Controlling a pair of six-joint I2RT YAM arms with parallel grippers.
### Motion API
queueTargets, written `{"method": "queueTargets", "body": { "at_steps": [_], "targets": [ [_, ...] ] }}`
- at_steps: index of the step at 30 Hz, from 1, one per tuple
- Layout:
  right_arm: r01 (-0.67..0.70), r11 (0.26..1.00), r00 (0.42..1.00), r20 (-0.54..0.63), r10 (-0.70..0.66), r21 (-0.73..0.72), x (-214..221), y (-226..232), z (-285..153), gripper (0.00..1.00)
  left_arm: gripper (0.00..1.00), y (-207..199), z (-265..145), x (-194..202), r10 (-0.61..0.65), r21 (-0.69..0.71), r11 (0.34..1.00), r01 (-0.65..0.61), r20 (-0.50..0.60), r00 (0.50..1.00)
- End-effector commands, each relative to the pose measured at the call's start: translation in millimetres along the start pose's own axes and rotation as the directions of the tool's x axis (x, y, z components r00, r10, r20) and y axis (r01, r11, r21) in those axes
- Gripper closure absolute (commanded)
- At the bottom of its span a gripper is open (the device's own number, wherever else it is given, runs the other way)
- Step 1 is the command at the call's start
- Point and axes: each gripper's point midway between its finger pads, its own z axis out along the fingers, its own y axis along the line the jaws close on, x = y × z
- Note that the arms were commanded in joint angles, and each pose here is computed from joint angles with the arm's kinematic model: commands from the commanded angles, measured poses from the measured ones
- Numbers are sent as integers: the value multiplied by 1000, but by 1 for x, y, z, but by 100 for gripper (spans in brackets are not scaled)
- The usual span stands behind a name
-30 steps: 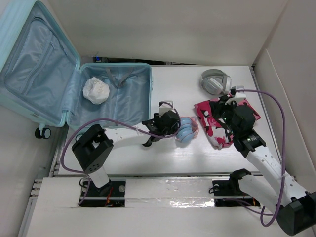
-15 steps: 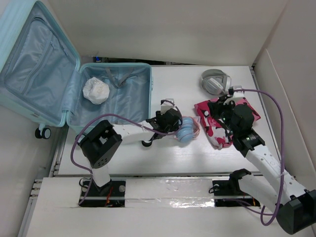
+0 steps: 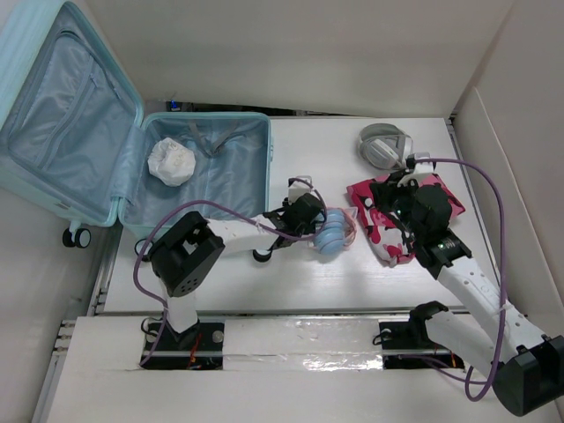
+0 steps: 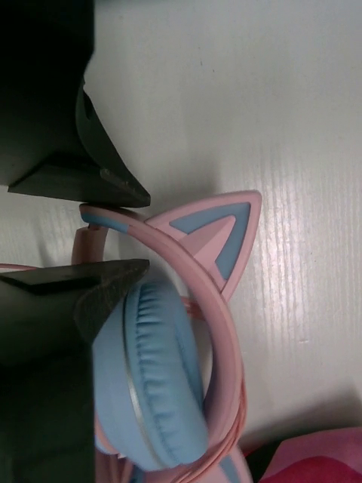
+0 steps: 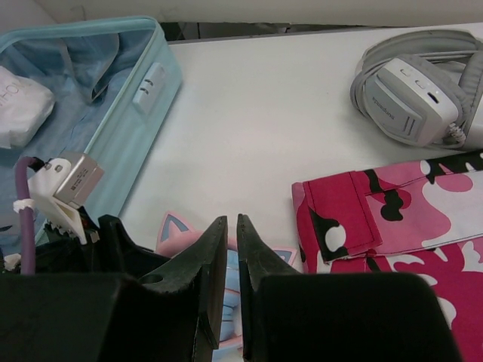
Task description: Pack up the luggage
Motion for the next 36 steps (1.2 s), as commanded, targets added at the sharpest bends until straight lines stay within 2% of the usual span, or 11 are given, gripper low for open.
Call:
{"method": "queueTargets", "body": {
  "at_steps": [1, 3, 7, 12, 20, 24, 27, 30, 31, 32, 36],
  "targets": [
    [14, 999, 996, 86, -11, -32, -31, 10, 0, 84, 72, -12, 7, -14, -3, 24, 1000, 2, 27, 1000],
    [14, 999, 996, 93, -11, -34, -34, 10, -2, 84, 78, -13, 10, -11, 3, 21, 1000, -3, 19, 1000],
    [14, 999, 995, 102, -10, -37, -36, 11, -5, 84, 100, -9, 13, -7, 19, 7, 1000, -19, 9, 1000],
    [13, 999, 995, 99, -9, -36, -35, 11, -4, 84, 100, -16, -5, -29, 11, 47, 999, -13, 53, 999],
    [11, 999, 993, 116, -7, -41, -40, 12, -9, 84, 100, -36, -79, -144, -127, 194, 978, 72, 293, 948],
    [11, 999, 992, 122, -6, -36, -41, 11, -11, 84, 100, -5, -94, -192, -227, 227, 962, 152, 353, 908],
    [10, 999, 993, 119, -5, -42, -41, 12, -10, 84, 100, 39, -103, -229, -295, 214, 951, 223, 411, 863],
    [10, 999, 993, 118, -5, -42, -40, 12, -10, 84, 100, 114, -106, -260, -356, 120, 931, 344, 501, 789],
    [10, 999, 993, 121, -5, -42, -41, 12, -10, 84, 100, 115, -105, -257, -361, 119, 929, 350, 496, 790],
    [10, 999, 993, 121, -5, -42, -41, 12, -10, 84, 100, 149, -102, -264, -372, 64, 914, 401, 531, 761],
    [6, 999, 993, 122, -2, -38, -41, 12, -10, 84, 100, 222, -83, -263, -439, -3, 841, 541, 579, 687]
  ]
}}
